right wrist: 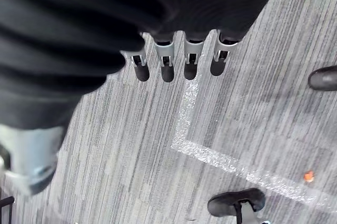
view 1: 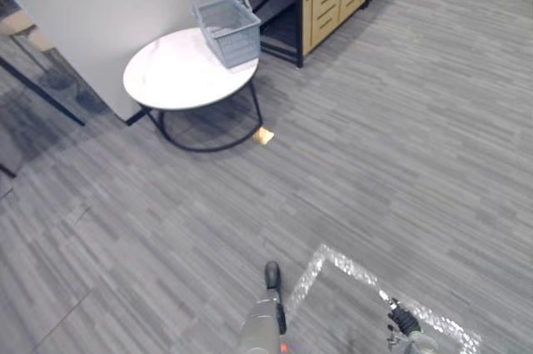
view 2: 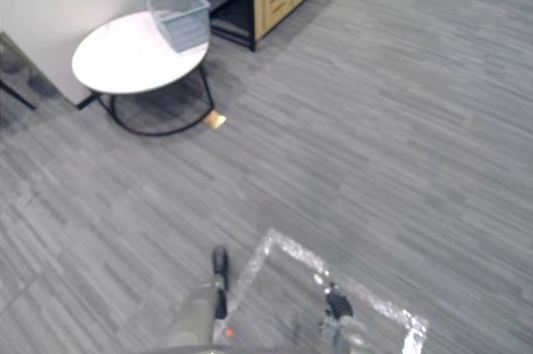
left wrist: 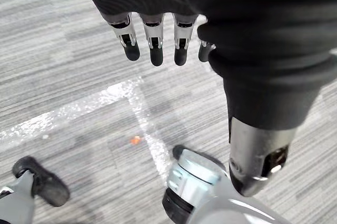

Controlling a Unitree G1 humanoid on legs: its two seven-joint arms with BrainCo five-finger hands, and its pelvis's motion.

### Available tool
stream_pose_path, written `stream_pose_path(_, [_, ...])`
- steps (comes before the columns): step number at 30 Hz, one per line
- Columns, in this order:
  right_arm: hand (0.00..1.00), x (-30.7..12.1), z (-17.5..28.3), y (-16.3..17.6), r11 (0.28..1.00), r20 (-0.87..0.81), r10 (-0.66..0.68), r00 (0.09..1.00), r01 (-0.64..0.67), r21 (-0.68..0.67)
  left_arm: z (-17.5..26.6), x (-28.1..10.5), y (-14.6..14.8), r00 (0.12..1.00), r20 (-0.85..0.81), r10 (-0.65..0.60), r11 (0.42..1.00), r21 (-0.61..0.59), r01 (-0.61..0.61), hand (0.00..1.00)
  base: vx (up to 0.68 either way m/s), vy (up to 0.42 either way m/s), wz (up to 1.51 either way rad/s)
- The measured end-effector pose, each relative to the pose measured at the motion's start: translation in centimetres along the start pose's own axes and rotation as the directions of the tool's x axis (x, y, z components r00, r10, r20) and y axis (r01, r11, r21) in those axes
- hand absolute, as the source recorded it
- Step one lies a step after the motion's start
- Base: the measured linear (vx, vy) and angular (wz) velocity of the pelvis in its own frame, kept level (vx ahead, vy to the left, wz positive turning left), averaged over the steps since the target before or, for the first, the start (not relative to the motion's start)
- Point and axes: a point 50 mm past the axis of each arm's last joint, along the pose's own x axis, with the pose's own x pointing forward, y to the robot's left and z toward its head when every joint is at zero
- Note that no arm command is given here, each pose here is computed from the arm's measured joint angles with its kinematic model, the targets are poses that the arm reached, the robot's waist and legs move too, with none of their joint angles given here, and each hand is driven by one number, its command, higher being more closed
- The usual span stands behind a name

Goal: Pick vegetable in the basket

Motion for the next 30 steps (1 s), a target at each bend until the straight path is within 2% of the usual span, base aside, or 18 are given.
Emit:
stream_pose_path(2, [0.00,-0.2,-0.7,0.0,1.000,-0.020,-0.001,1.000,0.001,0.018,1.1,0.3,0.2,1.000,0.025,0.006,1.000,0.021,-0.006,0.00,0.66,0.247,0.25])
stream_pose_path(5, [0.00,-0.8,-2.6,-0.8,0.998,-0.076,-0.034,0.996,0.039,0.058,2.1,0.5,0.6,0.999,0.046,0.000,0.993,0.116,-0.005,0.00,0.84,0.280,0.17])
stream_pose_path(9, [0.00,-1.5,-3.3,-2.8,0.988,-0.081,-0.090,0.993,0.100,0.122,5.7,1.1,-2.2,0.987,0.130,-0.090,0.976,0.206,0.062,0.00,0.58,0.124,0.12])
stream_pose_path(13, [0.00,-2.4,-4.9,-3.5,0.975,-0.114,-0.126,0.985,0.144,0.172,9.4,0.9,-6.9,0.949,0.248,-0.195,0.971,0.184,0.152,0.00,0.55,-0.089,0.53])
stream_pose_path(14, [0.00,-3.0,-5.9,-3.8,0.972,-0.136,-0.135,0.982,0.157,0.174,10.3,0.5,-8.8,0.929,0.287,-0.234,0.967,0.170,0.191,0.00,0.67,-0.245,0.39])
stream_pose_path(18, [0.00,-3.1,-5.9,-4.0,0.982,-0.138,-0.129,0.982,0.146,0.124,9.4,0.3,-9.4,0.935,0.277,-0.221,0.975,0.095,0.202,0.00,0.63,-0.276,0.16])
stream_pose_path(21, [0.00,-3.1,-5.5,-5.0,0.989,-0.132,-0.136,0.982,0.143,0.047,6.8,0.2,-9.4,0.958,0.209,-0.198,0.980,0.011,0.201,0.00,0.73,-0.374,0.31])
stream_pose_path(24, [0.00,-2.8,-4.7,-5.5,0.987,-0.114,-0.151,0.982,0.155,0.030,6.1,0.4,-8.6,0.967,0.180,-0.180,0.981,-0.043,0.191,0.00,0.62,-0.321,0.19])
stream_pose_path(26, [0.00,-2.5,-4.0,-5.5,0.987,-0.106,-0.155,0.982,0.158,0.024,4.8,0.7,-6.7,0.983,0.127,-0.135,0.985,-0.088,0.146,0.00,0.70,-0.253,0.00])
stream_pose_path(27, [0.00,-2.4,-4.0,-5.3,0.988,-0.113,-0.151,0.982,0.152,0.007,4.3,0.7,-5.3,0.990,0.112,-0.090,0.982,-0.156,0.107,0.00,0.55,-0.149,0.02])
stream_pose_path(30, [0.00,-2.6,-4.7,-5.6,0.985,-0.149,-0.172,0.974,0.175,0.004,3.0,0.7,-3.4,0.996,0.071,-0.049,0.986,-0.154,0.059,0.00,0.53,-0.082,-0.08])
